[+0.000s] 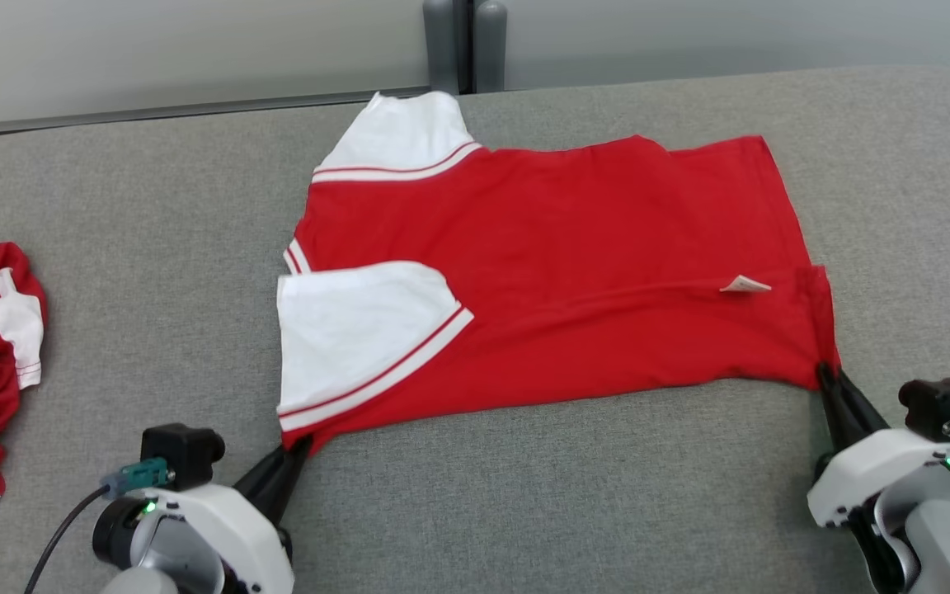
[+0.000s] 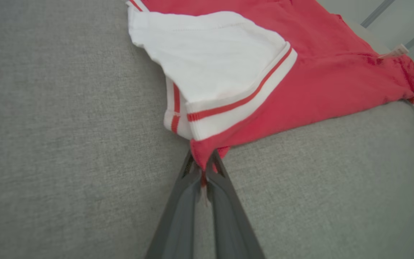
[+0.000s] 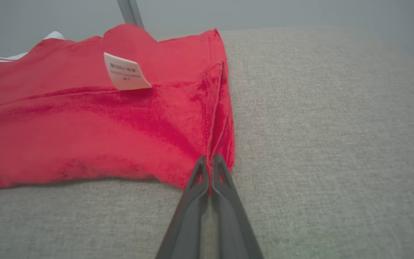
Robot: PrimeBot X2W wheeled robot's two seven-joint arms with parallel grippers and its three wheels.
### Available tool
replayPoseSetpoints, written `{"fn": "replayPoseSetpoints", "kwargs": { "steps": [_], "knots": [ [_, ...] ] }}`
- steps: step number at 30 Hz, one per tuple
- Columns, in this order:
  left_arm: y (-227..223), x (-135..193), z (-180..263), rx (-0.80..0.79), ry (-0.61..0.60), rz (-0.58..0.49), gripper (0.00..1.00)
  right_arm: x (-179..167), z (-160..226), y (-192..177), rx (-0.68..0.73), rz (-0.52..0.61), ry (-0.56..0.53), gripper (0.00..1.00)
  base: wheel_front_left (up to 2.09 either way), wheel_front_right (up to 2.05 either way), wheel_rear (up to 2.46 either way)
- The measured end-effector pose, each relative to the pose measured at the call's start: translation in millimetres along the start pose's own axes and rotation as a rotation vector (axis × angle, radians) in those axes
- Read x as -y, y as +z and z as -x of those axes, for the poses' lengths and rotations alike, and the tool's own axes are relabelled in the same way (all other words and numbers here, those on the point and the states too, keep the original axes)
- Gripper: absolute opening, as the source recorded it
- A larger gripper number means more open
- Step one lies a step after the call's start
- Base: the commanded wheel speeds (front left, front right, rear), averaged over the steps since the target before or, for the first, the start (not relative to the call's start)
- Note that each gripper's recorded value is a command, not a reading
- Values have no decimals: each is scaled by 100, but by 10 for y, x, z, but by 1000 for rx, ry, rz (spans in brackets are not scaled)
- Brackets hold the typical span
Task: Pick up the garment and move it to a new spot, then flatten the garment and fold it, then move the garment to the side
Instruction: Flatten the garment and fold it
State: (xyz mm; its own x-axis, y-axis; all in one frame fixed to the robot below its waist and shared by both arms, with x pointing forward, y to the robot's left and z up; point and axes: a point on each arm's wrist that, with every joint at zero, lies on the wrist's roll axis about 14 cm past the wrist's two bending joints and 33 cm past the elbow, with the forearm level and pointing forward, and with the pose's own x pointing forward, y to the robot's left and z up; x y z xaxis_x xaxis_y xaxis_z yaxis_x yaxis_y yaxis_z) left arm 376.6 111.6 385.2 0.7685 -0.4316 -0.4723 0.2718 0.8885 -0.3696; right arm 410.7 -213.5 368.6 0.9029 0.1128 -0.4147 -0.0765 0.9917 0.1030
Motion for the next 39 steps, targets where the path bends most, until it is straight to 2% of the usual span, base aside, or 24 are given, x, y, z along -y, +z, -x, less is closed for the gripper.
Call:
{"fn": "replayPoseSetpoints", "kwargs": {
  "steps": [13, 20, 25, 29, 30, 31, 32, 33, 39],
  "knots": [
    [-156, 223, 522, -101, -54, -60, 0, 267, 605, -254, -126, 55, 54, 0, 0, 0, 0],
    [-388, 352, 772, -181, -54, -25, 0, 321, 957, -412, -197, 44, 58, 0, 0, 0, 0],
    [-612, 422, 910, -269, -60, 46, 0, 349, 1121, -456, -227, 16, 40, 0, 0, 0, 0],
    [-674, 362, 962, -301, -39, 6, 0, 299, 1194, -494, -240, 13, 35, 0, 0, 0, 0],
    [-689, 349, 965, -305, -30, 4, 19, 281, 1203, -493, -239, 2, 33, 0, 0, 0, 0],
    [-698, 351, 961, -305, -25, 8, 48, 277, 1209, -482, -231, -1, 29, 34, 0, 0, 0],
    [-705, 355, 957, -307, -24, 10, 100, 284, 1214, -459, -222, 4, 24, 85, 0, 0, 0],
    [-707, 356, 949, -307, -20, 13, 100, 300, 1215, -421, -205, 6, 15, 100, 0, 0, 0],
    [-689, 331, 945, -328, -7, 15, 100, 425, 1240, -236, -143, 24, -30, 100, 0, 0, 0]
  ]
}}
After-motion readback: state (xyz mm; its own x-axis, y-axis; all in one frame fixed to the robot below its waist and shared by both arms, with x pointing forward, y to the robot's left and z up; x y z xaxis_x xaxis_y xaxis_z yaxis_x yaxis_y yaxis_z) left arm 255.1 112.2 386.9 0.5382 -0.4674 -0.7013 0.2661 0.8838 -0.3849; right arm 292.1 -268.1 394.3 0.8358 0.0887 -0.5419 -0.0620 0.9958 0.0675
